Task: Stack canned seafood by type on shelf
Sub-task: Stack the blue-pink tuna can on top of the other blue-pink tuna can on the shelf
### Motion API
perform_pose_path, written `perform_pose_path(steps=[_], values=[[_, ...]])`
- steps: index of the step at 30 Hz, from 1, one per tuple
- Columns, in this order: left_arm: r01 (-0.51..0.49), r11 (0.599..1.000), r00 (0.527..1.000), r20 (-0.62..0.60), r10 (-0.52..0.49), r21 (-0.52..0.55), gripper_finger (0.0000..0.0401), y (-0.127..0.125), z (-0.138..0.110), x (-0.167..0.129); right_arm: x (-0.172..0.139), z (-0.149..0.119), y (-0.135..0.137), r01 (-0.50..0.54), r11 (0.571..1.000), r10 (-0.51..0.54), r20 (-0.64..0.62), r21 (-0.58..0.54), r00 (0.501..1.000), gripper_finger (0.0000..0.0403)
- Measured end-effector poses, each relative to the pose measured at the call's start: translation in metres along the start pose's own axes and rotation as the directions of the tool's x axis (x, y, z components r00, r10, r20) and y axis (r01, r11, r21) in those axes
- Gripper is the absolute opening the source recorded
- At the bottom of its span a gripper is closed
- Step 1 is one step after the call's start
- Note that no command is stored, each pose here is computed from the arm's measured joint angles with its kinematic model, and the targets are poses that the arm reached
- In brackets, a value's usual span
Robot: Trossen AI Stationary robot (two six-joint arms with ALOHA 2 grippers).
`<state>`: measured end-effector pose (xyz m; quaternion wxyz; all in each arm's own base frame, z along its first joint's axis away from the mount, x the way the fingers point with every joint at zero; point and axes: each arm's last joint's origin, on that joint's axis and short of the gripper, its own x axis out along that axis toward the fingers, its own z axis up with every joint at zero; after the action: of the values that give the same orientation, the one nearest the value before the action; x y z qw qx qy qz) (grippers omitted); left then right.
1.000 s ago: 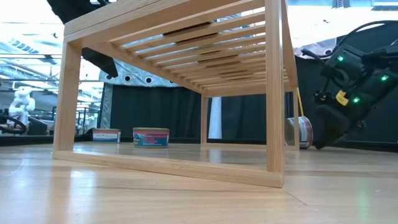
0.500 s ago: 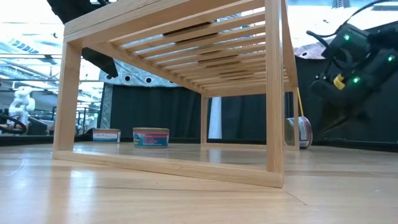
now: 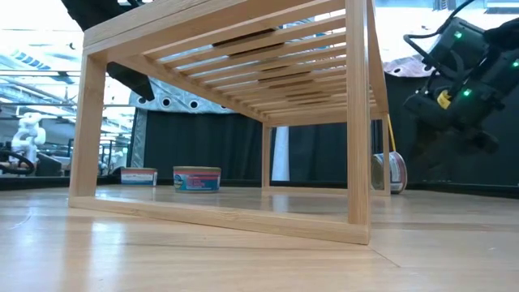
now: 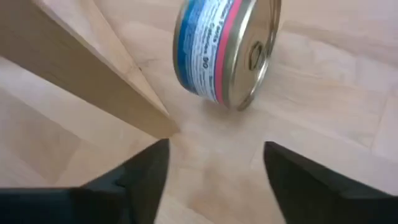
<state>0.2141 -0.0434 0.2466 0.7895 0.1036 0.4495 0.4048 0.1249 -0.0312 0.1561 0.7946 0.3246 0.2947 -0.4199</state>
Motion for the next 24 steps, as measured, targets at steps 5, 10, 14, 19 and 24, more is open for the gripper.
perform_pose_path(steps=[5, 10, 14, 19, 24], values=[[0.0, 1.0, 1.0, 0.0, 0.0, 0.0, 0.0301, 0.0, 0.0, 0.0, -0.001, 0.002, 0.003, -0.007, 1.0, 0.006, 0.051, 0.018, 0.999, 0.0323], [0.0, 1.0, 1.0, 0.0, 0.0, 0.0, 0.0301, 0.0, 0.0, 0.0, 0.0, 0.005, 0.005, 0.013, 1.0, -0.016, 0.126, 0.021, 0.992, 0.0378], [0.0, 1.0, 1.0, 0.0, 0.0, -0.001, 0.0301, 0.0, 0.0, 0.0, 0.002, 0.007, 0.006, 0.033, 0.999, -0.035, 0.158, 0.012, 0.987, 0.0397], [0.002, 1.0, 1.0, 0.003, -0.002, -0.007, 0.0301, 0.0, 0.001, 0.0, 0.007, 0.008, 0.009, 0.067, 0.998, -0.065, 0.198, -0.002, 0.978, 0.04], [0.007, 1.0, 1.0, 0.008, -0.007, -0.015, 0.0301, -0.001, 0.001, 0.0, 0.014, 0.009, 0.011, 0.108, 0.993, -0.098, 0.21, -0.037, 0.973, 0.04]])
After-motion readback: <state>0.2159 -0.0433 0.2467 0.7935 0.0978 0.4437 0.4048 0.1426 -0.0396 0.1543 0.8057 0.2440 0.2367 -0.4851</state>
